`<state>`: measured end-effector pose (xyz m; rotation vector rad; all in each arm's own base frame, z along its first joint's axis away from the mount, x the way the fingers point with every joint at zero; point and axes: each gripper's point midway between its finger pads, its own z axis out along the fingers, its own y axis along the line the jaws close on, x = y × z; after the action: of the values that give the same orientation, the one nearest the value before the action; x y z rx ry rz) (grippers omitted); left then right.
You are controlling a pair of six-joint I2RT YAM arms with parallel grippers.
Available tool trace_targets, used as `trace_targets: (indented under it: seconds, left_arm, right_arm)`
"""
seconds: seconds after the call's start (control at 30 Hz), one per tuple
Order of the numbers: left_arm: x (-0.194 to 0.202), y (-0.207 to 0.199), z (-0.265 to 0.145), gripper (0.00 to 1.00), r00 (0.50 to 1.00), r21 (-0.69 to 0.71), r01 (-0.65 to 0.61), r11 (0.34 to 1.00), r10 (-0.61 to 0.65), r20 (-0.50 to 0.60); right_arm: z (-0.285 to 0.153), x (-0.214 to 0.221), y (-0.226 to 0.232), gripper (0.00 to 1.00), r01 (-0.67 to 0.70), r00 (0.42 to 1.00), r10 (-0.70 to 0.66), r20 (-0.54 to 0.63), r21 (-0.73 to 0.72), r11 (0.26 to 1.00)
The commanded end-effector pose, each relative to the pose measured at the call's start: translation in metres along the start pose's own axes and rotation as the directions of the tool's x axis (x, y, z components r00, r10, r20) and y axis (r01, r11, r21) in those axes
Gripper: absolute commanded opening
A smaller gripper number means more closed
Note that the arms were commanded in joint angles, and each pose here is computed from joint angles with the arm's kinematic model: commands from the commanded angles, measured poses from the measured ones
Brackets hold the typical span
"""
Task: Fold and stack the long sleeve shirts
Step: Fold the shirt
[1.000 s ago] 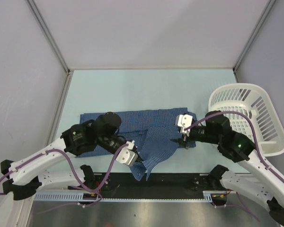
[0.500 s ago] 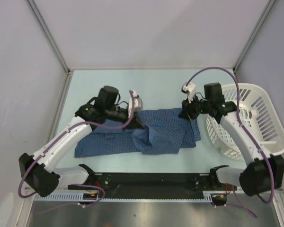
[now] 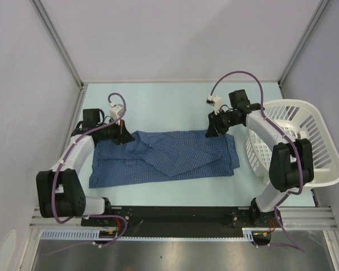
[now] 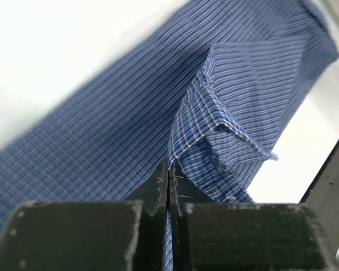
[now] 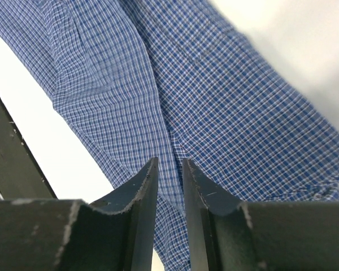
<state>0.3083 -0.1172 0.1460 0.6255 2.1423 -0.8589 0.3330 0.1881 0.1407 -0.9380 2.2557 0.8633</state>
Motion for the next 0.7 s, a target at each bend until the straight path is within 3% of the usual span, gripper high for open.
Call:
trace_targets:
  seconds: [0.0, 0.2, 0.3, 0.4, 0.43, 0.53, 0.57, 0.63, 0.67]
  left_arm:
    - [0.038, 0.032, -0.007, 0.0, 0.992, -0.086, 0.115, 0.99, -0.119, -0.04]
    - [0.075, 0.052, -0.011, 0.0, 0.965, -0.181, 0.223, 0.958, -0.243, -0.099]
    - [0.087, 0.066, -0.017, 0.06, 0.954, -0.249, 0.247, 0.936, -0.28, -0.108]
    - [0.084, 0.071, -0.022, 0.26, 0.951, -0.258, 0.251, 0.933, -0.288, -0.115]
    - [0.084, 0.073, -0.024, 0.42, 0.95, -0.272, 0.242, 0.931, -0.284, -0.128]
    - [0.076, 0.08, -0.038, 0.57, 0.957, -0.297, 0.178, 0.938, -0.236, -0.168]
    - [0.074, 0.08, -0.042, 0.61, 0.964, -0.281, 0.117, 0.952, -0.176, -0.197]
    - [0.056, 0.081, -0.048, 0.85, 0.976, -0.238, -0.004, 0.971, -0.049, -0.214]
    - [0.053, 0.078, -0.05, 0.86, 0.969, -0.18, -0.099, 0.979, 0.054, -0.24]
  right_arm:
    - [0.004, -0.002, -0.002, 0.29, -0.005, 1.0, 0.005, -0.005, -0.004, 1.0]
    - [0.016, 0.021, 0.001, 0.29, -0.004, 0.995, 0.002, -0.096, -0.021, 1.0]
    - [0.018, 0.027, 0.0, 0.29, 0.005, 0.992, -0.007, -0.127, -0.014, 1.0]
    - [0.016, 0.032, -0.003, 0.29, 0.002, 0.988, -0.002, -0.155, 0.0, 1.0]
    - [0.014, 0.028, -0.004, 0.3, 0.005, 0.988, -0.004, -0.153, 0.011, 1.0]
    - [0.005, 0.022, -0.013, 0.34, -0.031, 0.987, 0.038, -0.157, 0.05, 0.998]
    - [0.0, 0.021, -0.016, 0.34, -0.045, 0.986, 0.054, -0.155, 0.059, 0.997]
    - [-0.003, 0.019, -0.022, 0.35, -0.052, 0.985, 0.065, -0.158, 0.084, 0.995]
    - [-0.005, 0.018, -0.023, 0.35, -0.052, 0.985, 0.066, -0.16, 0.09, 0.995]
